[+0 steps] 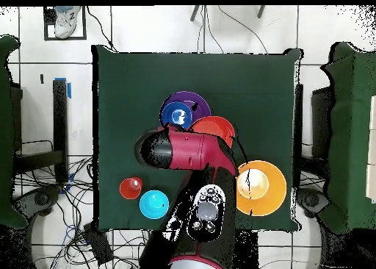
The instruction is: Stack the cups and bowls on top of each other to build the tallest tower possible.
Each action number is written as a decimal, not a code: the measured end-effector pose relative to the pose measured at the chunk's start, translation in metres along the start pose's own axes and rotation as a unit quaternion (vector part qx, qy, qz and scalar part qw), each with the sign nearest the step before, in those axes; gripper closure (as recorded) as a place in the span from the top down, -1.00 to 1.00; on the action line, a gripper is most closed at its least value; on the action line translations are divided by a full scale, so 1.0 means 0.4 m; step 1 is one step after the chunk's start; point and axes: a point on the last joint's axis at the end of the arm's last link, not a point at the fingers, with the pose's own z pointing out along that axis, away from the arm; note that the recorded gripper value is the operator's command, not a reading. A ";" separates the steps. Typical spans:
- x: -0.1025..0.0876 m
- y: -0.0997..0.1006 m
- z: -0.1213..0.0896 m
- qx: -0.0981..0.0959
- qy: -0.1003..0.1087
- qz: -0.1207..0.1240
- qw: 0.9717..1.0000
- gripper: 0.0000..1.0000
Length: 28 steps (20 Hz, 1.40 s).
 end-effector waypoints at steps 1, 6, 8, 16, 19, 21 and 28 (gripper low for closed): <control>-0.003 -0.005 -0.002 -0.012 0.006 0.016 1.000 -1.00; -0.023 -0.057 -0.006 -0.040 0.023 0.073 0.996 -1.00; -0.028 -0.076 -0.010 -0.042 0.026 0.087 0.995 -1.00; -0.037 -0.007 -0.075 -0.061 0.014 0.093 0.994 -1.00; -0.028 0.030 -0.091 -0.067 0.011 0.087 0.994 -1.00; -0.021 0.055 -0.100 -0.070 0.010 0.082 0.994 -1.00; -0.016 0.120 -0.132 -0.079 0.006 0.072 0.994 -1.00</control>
